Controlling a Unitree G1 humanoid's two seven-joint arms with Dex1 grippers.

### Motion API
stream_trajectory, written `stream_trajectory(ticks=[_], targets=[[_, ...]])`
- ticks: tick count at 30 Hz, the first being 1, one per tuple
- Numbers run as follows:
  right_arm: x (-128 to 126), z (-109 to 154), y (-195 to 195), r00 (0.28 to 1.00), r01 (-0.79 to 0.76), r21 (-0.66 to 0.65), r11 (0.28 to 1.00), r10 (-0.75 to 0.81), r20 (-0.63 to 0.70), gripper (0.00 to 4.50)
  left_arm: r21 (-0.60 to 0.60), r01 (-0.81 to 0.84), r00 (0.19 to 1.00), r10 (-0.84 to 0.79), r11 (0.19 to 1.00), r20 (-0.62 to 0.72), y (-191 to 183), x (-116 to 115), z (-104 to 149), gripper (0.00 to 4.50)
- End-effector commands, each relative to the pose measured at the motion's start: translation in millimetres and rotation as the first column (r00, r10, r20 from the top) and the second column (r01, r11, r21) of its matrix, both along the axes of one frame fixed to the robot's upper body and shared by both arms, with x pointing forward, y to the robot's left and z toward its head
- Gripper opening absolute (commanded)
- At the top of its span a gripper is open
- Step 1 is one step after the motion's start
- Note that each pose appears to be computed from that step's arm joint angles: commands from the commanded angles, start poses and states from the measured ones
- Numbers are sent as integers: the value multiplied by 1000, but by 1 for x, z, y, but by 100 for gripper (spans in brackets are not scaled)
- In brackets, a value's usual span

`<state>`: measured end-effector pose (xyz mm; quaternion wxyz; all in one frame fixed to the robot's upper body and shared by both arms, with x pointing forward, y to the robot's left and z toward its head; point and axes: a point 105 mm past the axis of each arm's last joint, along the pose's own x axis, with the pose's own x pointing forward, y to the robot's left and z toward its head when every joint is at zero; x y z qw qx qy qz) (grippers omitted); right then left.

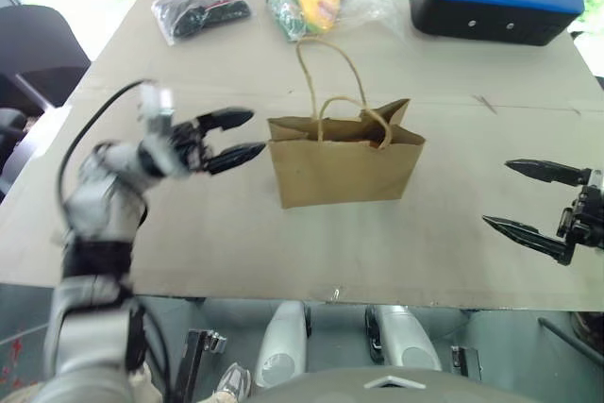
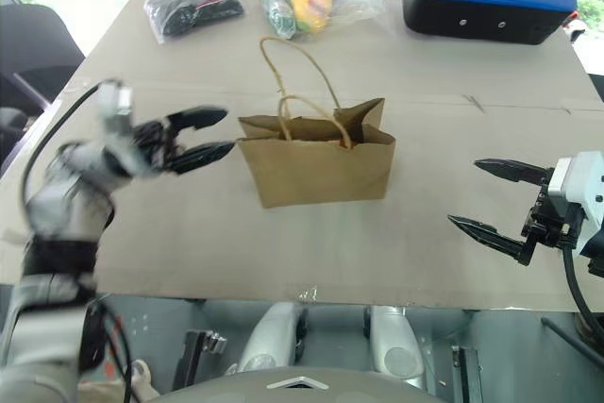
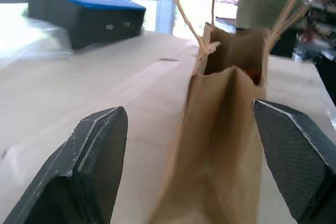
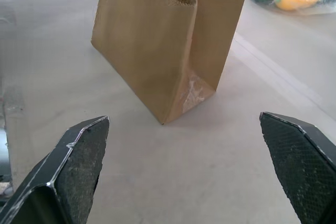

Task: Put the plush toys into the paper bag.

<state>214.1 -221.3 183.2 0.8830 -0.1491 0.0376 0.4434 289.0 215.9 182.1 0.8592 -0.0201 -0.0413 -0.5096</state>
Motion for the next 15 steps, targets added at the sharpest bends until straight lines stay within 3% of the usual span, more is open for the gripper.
stream_trajectory(ticks=[1, 5, 9, 15], targets=[[0, -2, -7, 998, 48, 4, 999, -48, 26, 450, -60, -19, 1000, 18, 998, -25, 0, -36, 16, 433], [-3, -16, -21, 994, 107, -10, 994, -107, -10, 450, 20, -238, 961, 239, 971, -140, 13, -65, -14, 433], [-5, -25, -37, 988, 151, -26, 988, -152, -36, 450, 107, -266, 933, 283, 958, -220, 20, -101, -35, 433], [-9, -29, -46, 983, 172, -30, 985, -173, -59, 450, 156, -341, 895, 371, 927, -246, 28, -106, -48, 433]])
